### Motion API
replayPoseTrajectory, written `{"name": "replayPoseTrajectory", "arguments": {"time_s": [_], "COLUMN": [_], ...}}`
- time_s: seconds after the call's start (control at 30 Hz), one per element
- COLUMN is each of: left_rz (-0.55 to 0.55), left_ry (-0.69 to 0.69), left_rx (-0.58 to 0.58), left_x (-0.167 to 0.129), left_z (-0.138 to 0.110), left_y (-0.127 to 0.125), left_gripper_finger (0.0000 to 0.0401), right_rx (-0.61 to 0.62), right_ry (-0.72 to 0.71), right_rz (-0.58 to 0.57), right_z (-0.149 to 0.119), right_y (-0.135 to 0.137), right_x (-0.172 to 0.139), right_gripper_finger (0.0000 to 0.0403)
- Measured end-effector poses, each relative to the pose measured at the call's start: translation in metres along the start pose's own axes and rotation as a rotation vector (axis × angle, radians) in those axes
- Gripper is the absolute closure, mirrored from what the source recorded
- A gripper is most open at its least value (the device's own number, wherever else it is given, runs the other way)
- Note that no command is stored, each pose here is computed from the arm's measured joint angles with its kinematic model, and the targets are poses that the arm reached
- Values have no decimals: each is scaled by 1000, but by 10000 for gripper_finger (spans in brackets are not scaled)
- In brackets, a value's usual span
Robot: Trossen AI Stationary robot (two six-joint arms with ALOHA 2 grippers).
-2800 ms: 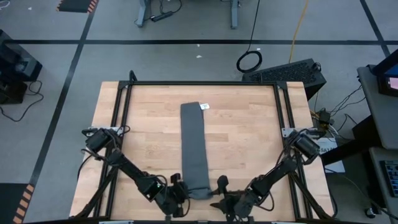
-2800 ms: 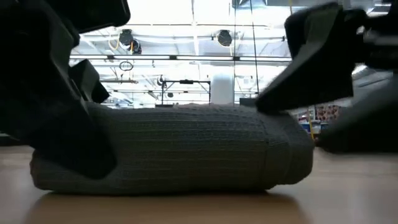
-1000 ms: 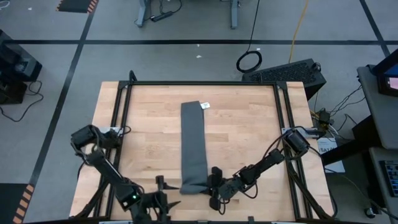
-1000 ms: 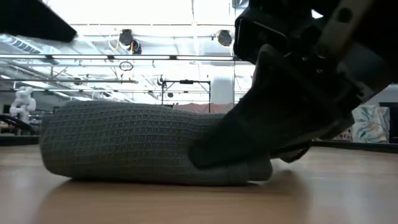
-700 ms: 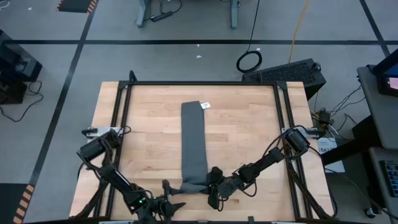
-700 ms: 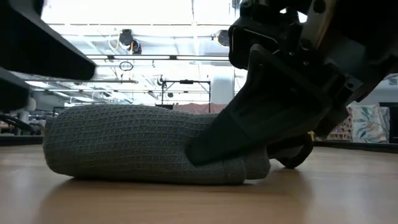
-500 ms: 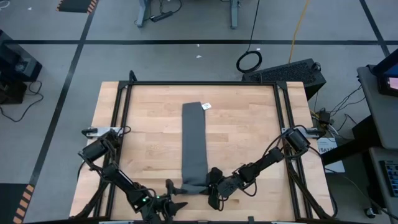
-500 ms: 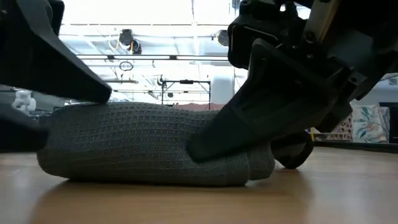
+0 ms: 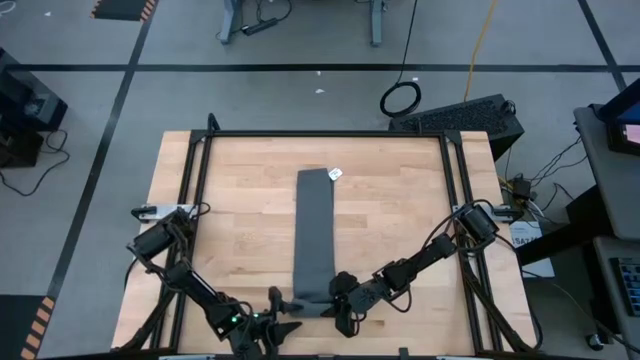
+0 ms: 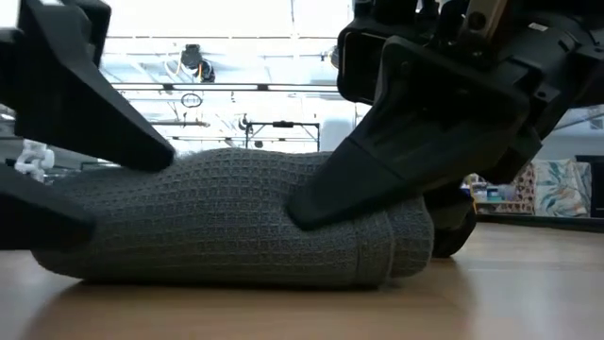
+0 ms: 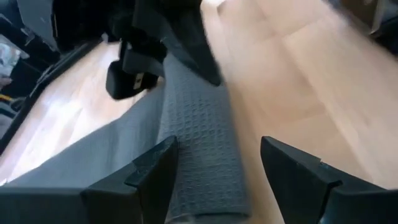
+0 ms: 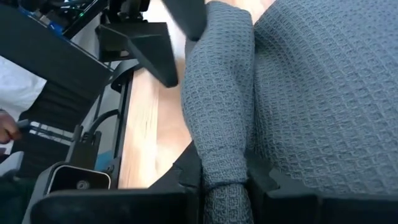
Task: Roll towel into tight, uniform cylinder
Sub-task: Roll the towel
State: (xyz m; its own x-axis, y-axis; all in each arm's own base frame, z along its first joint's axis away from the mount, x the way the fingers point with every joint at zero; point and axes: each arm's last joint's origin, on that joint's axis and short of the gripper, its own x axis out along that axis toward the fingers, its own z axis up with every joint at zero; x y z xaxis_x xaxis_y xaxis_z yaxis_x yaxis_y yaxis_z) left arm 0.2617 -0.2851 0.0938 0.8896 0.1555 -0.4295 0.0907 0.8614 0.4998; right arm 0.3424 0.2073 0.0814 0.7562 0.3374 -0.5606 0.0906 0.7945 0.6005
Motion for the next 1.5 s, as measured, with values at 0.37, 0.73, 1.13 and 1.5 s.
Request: {"name": "replayPoseTrajectory", "arguments": {"time_s": [0.37,0.73,1.13,1.5], "left_rz": [-98,-129,-119,-230], "left_ry": [83,189,185,202], "left_rx": [-67,-228,-326,-528], "left_x": [16,25,26,22], "left_z": [-5,-13,-13,0], "left_y": [11,21,21,29], "left_gripper_finger": [166,262,353,344], "right_rx": [4,-57,-445,-817], "right_ry": [6,3,22,-210], "right_rz": [6,7,-58,-278], "right_z": [0,7,6,-28], "right_y": [0,7,38,66], "right_x": [0,-9,-45,-56], "right_gripper_finger": [355,300,150,148]}}
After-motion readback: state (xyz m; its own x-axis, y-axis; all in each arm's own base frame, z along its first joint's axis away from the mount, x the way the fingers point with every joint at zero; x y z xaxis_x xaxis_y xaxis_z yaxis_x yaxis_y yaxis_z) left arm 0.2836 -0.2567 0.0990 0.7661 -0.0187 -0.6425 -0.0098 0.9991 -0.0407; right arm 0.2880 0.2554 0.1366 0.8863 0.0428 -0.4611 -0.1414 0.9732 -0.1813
